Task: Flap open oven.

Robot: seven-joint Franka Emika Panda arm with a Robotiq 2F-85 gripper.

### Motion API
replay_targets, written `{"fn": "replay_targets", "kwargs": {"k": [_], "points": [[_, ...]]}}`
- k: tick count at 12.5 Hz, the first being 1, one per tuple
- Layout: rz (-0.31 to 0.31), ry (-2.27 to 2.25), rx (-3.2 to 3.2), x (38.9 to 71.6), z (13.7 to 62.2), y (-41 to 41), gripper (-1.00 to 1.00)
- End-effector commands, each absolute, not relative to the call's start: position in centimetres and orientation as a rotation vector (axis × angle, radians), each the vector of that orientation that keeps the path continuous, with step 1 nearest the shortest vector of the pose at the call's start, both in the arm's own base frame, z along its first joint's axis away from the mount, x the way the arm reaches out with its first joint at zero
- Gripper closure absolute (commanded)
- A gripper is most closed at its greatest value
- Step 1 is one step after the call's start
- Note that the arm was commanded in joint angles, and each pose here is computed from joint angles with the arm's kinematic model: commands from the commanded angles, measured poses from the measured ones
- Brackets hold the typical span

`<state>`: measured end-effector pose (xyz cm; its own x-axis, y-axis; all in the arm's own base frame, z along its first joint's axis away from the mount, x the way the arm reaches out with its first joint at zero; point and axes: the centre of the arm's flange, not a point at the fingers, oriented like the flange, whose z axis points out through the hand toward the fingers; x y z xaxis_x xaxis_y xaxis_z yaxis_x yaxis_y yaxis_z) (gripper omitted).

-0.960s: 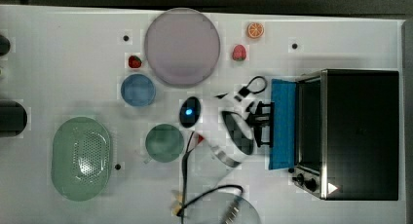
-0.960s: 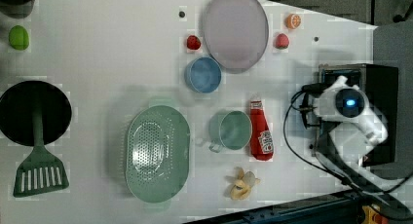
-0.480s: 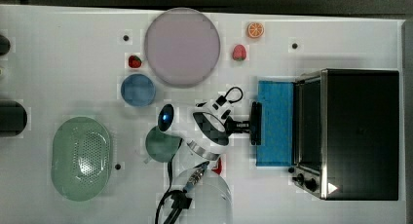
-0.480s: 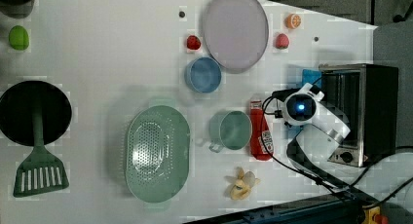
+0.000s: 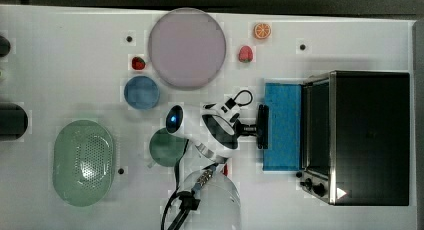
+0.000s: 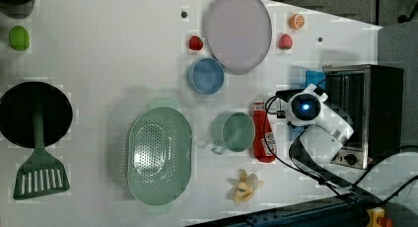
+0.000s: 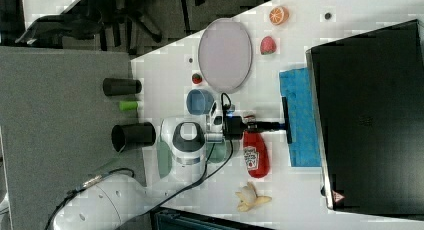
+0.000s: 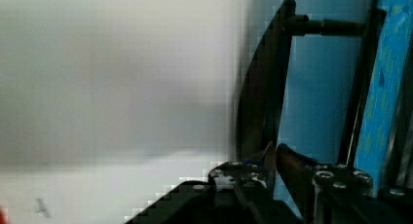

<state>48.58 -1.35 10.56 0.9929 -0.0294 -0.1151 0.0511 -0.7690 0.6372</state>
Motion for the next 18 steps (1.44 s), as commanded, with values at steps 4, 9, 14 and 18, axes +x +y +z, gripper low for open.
{"fn": "replay_targets", "kwargs": {"k": [4,9,14,18], "points": [[0.191,-0.817,2.666,54.2,29.0,-3.3,0.65],[0.217,-1.268,2.736,51.6,44.7,-5.2,0.65],[0.067,-1.441,2.77,47.7,57.6,-5.4,0.65],[0.108,-1.417,2.794,47.6,60.8,-4.1,0.65]]}}
